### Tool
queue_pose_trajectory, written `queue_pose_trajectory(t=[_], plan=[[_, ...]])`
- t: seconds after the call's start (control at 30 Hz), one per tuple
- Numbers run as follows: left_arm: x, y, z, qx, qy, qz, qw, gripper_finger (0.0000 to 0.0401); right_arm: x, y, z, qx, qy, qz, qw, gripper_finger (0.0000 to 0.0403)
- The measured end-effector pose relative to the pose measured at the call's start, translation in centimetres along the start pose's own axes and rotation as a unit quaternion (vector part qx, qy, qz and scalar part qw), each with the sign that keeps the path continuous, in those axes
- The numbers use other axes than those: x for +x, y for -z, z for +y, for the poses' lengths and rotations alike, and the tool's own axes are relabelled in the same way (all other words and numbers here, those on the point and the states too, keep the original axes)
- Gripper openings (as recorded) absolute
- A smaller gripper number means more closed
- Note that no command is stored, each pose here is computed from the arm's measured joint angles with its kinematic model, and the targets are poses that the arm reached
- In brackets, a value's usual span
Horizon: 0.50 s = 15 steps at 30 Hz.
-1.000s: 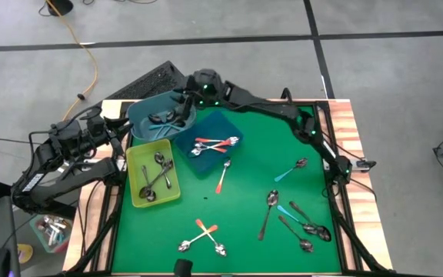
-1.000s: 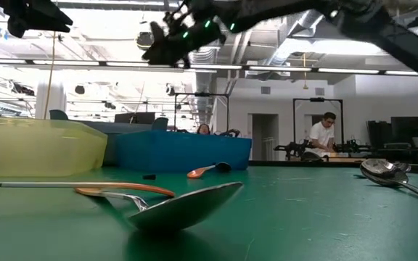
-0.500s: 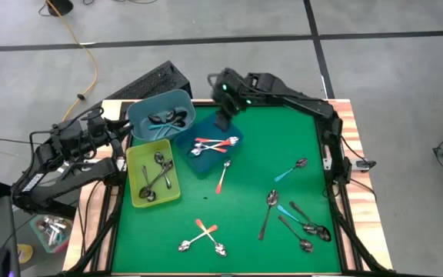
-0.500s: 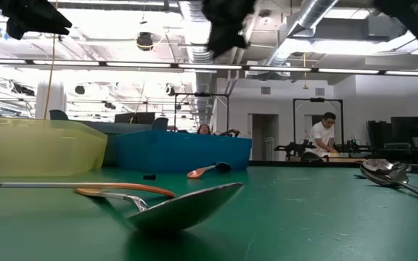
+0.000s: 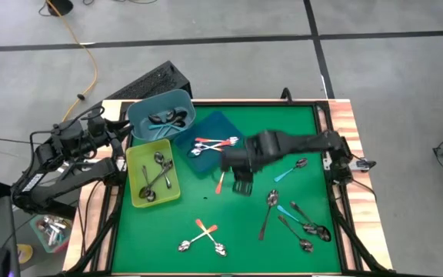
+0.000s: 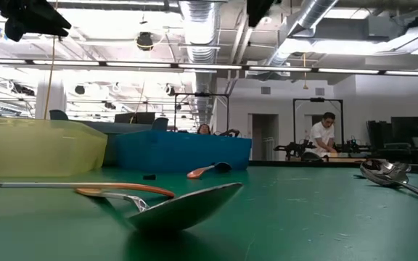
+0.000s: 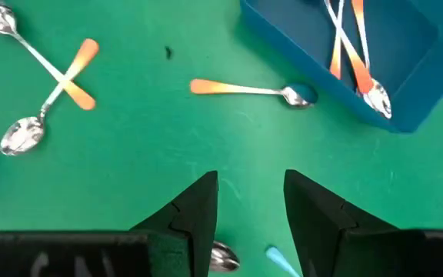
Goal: Sort silverware by color (type)
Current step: Put the orange spoon into the blue bin
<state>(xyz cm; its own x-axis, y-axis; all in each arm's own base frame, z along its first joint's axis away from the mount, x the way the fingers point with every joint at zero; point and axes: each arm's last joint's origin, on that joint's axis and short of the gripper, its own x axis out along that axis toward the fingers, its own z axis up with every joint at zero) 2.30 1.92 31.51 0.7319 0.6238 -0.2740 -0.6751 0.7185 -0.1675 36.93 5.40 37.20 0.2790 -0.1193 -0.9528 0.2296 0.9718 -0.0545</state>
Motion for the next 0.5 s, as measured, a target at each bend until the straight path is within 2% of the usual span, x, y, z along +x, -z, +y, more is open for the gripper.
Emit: queue_pose_trajectory(t=[0.1, 0.23, 0.5], plan=[[0.0, 0.0, 0.0, 0.0, -0.001, 0.002, 1.0, 0.0122, -0.7, 1.3, 3.0, -0.002, 0.002, -0.008, 1.0, 0.0159], [0.0, 0.0, 0.0, -0.003, -0.001, 0.002, 1.0, 0.0122, -1.2, 3.3, 6.1, 0.043, 0.012, -0.018, 0.999, 0.0159], [0.0, 0.0, 0.0, -0.004, -0.001, 0.002, 1.0, 0.0122, -0.2, 6.9, 10.4, 0.123, 0.026, 0.007, 0.992, 0.0159]])
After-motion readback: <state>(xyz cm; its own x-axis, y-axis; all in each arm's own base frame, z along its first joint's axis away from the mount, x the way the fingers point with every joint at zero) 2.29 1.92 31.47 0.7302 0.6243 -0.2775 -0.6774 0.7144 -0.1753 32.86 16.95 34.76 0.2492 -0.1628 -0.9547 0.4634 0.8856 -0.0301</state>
